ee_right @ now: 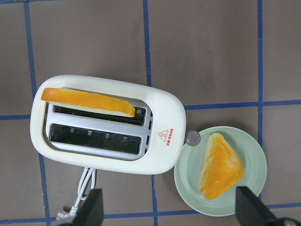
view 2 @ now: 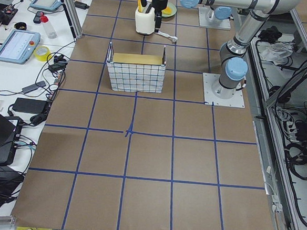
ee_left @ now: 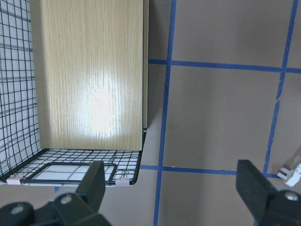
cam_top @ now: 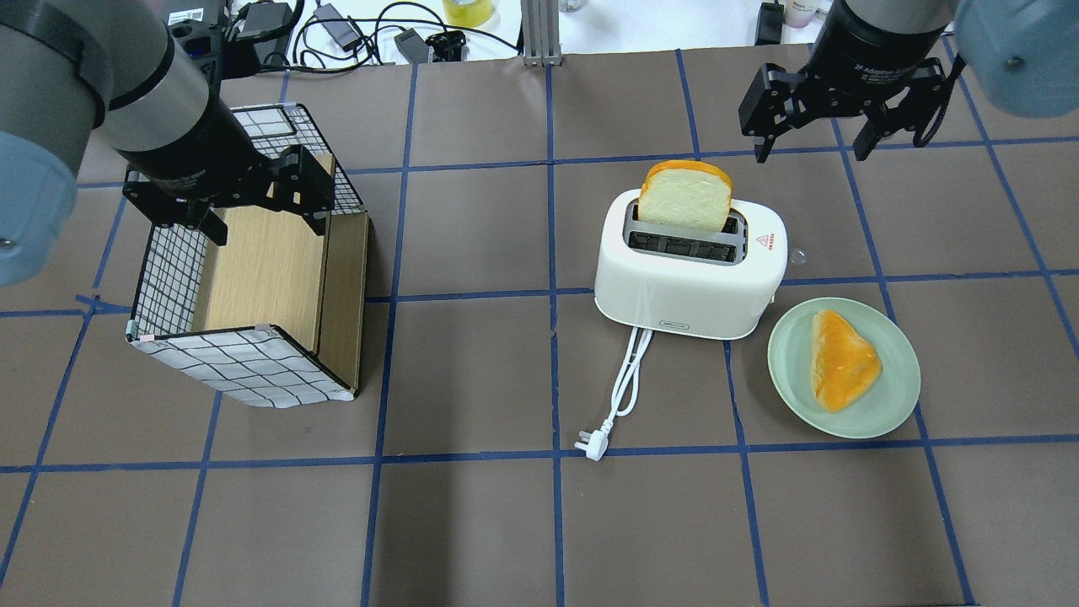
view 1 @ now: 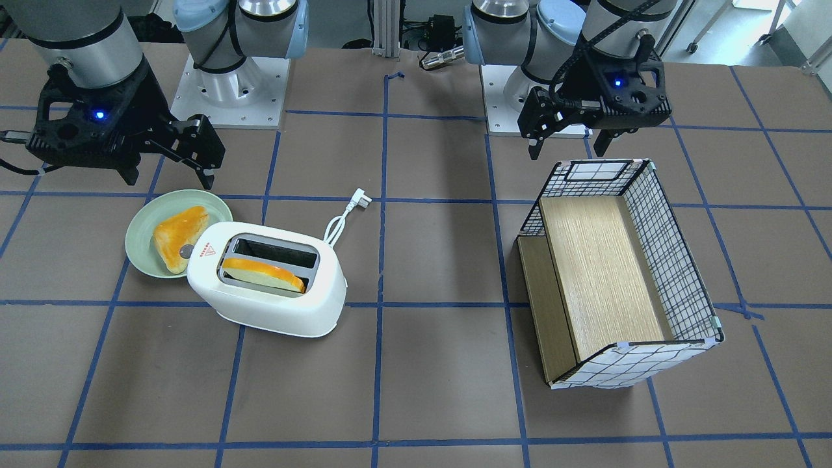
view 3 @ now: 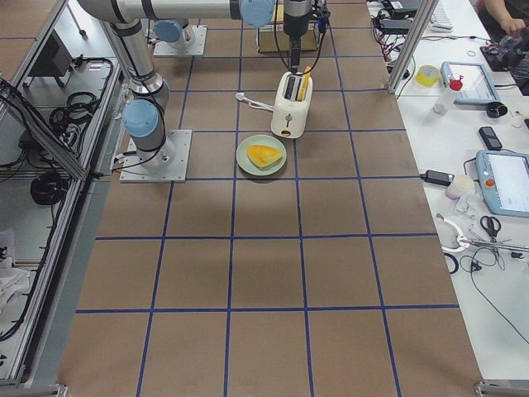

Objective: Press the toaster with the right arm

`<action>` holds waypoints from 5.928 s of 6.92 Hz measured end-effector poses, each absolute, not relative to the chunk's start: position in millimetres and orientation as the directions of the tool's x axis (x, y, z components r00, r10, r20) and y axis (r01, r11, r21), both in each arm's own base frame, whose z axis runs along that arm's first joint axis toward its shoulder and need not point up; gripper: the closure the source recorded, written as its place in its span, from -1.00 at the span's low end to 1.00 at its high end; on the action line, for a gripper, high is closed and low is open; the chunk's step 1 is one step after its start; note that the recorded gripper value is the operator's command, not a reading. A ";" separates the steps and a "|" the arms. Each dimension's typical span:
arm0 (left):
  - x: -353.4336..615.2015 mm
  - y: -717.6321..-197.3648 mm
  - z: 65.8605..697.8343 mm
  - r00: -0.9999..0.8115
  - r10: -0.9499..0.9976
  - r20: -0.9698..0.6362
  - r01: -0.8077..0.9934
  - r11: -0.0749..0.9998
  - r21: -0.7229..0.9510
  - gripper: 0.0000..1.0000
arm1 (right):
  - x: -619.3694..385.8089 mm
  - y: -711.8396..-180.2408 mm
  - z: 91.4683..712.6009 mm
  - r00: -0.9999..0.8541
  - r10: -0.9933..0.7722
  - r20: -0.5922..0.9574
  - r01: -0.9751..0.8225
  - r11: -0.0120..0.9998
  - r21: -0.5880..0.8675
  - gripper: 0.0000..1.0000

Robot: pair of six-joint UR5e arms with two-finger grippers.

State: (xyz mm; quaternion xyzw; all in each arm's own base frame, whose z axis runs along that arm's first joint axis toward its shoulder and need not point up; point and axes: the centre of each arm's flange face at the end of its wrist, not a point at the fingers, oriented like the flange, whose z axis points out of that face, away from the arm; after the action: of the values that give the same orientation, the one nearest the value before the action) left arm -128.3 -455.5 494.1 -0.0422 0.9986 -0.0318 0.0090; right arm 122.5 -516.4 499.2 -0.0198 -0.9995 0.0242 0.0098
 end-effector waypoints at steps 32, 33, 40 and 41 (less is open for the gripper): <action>-128.4 -455.4 494.3 -0.996 -0.085 -0.015 -0.084 0.994 -0.065 -1.00 | -19.5 -540.6 349.6 -0.937 0.097 -0.335 0.067 0.993 0.099 0.89; -128.4 -455.4 494.4 -0.996 -0.085 -0.014 -0.084 0.994 -0.065 -1.00 | -18.7 -540.1 341.4 -0.933 0.098 -0.347 0.064 0.992 0.110 0.89; -128.3 -455.4 494.3 -0.996 -0.085 -0.015 -0.084 0.994 -0.065 -1.00 | -12.5 -538.2 314.9 -0.907 0.095 -0.411 0.045 0.991 0.130 0.89; -128.3 -455.4 494.3 -0.996 -0.085 -0.015 -0.084 0.994 -0.065 -1.00 | -13.1 -540.1 309.9 -0.905 0.097 -0.413 0.044 0.990 0.134 0.89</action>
State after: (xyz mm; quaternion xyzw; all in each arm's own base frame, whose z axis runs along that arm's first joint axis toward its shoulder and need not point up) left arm -128.3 -455.4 494.3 -0.0422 0.9986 -0.0320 0.0090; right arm -13.1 -540.1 309.9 -0.0362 -0.9742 -0.0609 -0.2144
